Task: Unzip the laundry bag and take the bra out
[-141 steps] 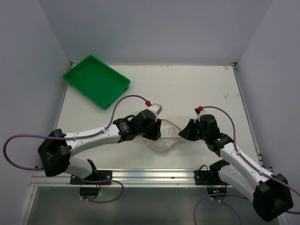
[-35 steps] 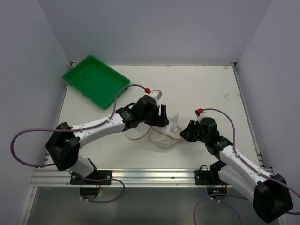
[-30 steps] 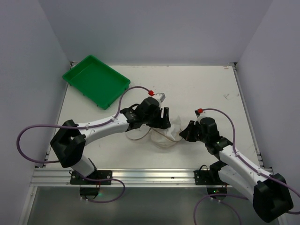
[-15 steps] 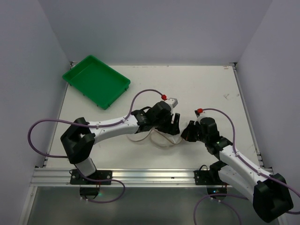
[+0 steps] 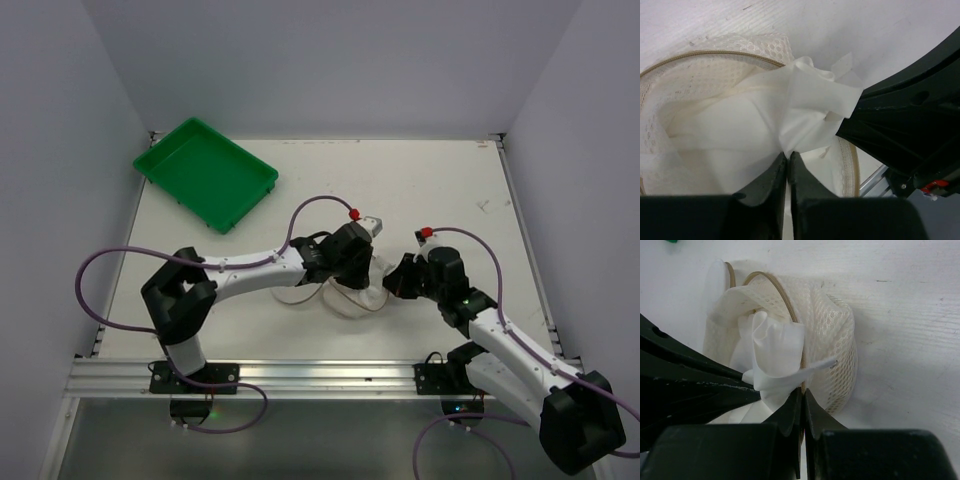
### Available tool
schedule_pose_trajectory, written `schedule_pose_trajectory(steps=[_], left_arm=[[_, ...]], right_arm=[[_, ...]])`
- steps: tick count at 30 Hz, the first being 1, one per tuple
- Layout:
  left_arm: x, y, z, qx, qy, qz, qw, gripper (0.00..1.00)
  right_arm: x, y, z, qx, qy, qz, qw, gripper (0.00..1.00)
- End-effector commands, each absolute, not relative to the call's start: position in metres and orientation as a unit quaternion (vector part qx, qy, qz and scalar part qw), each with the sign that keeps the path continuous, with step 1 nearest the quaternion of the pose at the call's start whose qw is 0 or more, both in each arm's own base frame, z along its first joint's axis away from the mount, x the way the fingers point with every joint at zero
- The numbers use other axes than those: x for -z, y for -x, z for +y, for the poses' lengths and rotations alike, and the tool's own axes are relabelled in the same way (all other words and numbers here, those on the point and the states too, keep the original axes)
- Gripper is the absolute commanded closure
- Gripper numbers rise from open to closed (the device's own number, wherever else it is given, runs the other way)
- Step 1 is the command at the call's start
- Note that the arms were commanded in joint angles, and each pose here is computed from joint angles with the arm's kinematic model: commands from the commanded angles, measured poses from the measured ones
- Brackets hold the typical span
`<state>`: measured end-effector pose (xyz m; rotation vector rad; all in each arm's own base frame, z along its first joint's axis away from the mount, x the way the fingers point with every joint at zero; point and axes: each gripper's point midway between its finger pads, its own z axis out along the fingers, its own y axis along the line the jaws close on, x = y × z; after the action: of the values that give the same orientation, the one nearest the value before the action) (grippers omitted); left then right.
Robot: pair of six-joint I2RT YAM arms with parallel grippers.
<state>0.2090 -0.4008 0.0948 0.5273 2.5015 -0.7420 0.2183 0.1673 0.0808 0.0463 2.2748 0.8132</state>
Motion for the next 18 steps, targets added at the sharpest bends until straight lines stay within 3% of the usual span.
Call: schedule_pose_trajectory(steps=[1, 2, 8, 18], left_arm=[[-0.107, -0.214, -0.408, 0.271, -0.203, 0.907, 0.252, 0.94], [-0.108, -0.214, -0.409, 0.272, -0.205, 0.905, 0.253, 1.00], [-0.161, -0.230, -0.396, 0.264, -0.191, 0.891, 0.317, 1.00], [-0.359, -0.257, -0.337, 0.342, -0.098, 0.776, 0.521, 1.00]], right_arm=[[-0.112, -0.227, 0.179, -0.348, -0.007, 0.858, 0.379, 1.00], [-0.112, -0.227, 0.179, -0.347, -0.007, 0.858, 0.379, 1.00], [-0.098, -0.226, 0.173, -0.329, -0.020, 0.868, 0.372, 1.00], [-0.074, -0.222, 0.165, -0.307, -0.041, 0.881, 0.357, 1.00]])
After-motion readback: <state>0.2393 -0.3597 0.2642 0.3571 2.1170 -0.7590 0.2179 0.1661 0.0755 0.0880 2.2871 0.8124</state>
